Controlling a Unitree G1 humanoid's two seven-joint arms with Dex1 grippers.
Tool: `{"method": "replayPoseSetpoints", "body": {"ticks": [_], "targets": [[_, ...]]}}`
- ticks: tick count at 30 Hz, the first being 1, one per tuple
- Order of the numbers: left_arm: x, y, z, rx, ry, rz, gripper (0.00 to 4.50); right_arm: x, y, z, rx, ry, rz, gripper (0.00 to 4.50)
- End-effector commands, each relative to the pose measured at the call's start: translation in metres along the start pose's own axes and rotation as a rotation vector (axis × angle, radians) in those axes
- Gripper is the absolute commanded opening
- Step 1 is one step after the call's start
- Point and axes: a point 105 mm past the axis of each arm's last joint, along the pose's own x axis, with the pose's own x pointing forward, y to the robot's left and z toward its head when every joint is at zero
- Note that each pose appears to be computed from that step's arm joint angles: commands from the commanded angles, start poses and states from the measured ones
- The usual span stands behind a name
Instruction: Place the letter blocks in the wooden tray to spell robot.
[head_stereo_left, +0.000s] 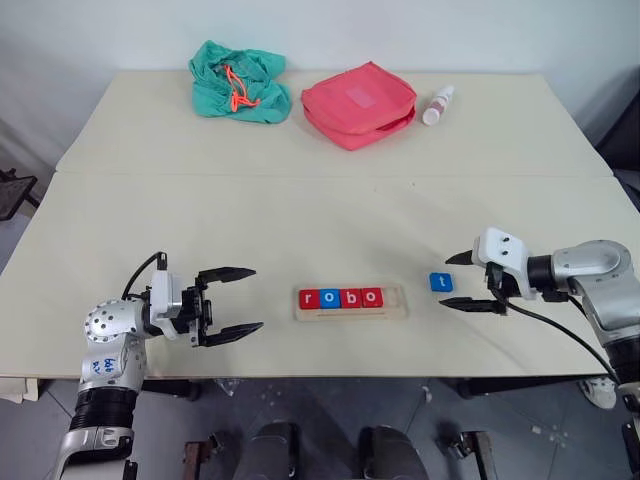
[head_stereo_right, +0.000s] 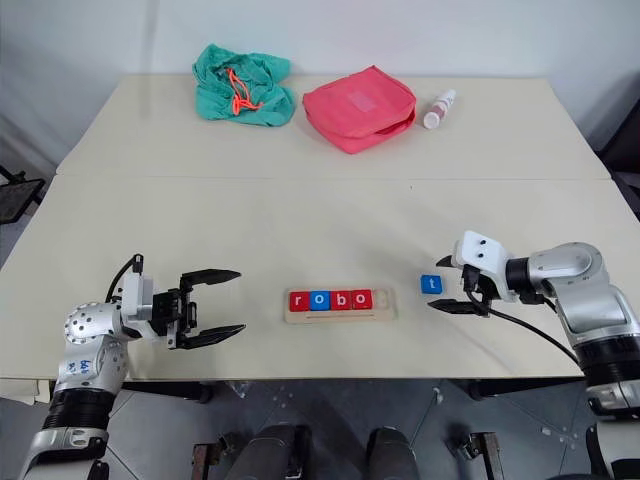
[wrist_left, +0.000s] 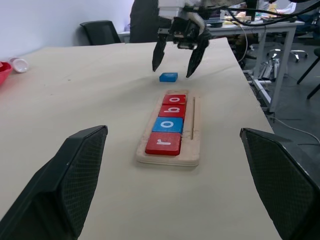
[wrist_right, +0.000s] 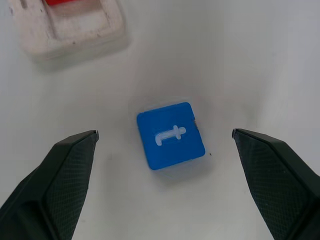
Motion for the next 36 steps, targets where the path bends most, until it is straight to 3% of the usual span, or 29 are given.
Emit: {"method": "replayPoseSetpoints", "body": {"ticks": [1,2,6,12,13,21,36], "targets": [[-0.004,0.001,0.009,0.033,-0.010,0.022,4.50,0.002,-0.003,-0.003,-0.011,0.020,0.025,4.48],[-0.004,0.000,0.010,0.035,-0.011,0.026,4.50,0.004,-0.003,-0.002,-0.009,0.009,0.032,4.48],[-0.006,-0.002,0.011,0.036,-0.009,0.035,4.50,0.007,-0.004,0.003,0.006,-0.023,0.037,3.64],[-0.005,0.000,0.011,0.037,-0.009,0.036,4.50,0.006,-0.002,0.010,-0.013,-0.039,0.027,1.61],[-0.005,0.001,0.011,0.038,-0.009,0.034,4.50,0.004,-0.001,0.016,-0.016,-0.051,0.025,1.45],[-0.003,0.008,0.010,0.045,-0.011,0.023,4.50,0.009,0.026,0.067,-0.033,-0.128,0.101,1.46],[-0.005,0.005,0.011,0.049,-0.009,0.043,4.50,0.036,0.035,0.072,-0.102,-0.112,0.162,1.46]]}}
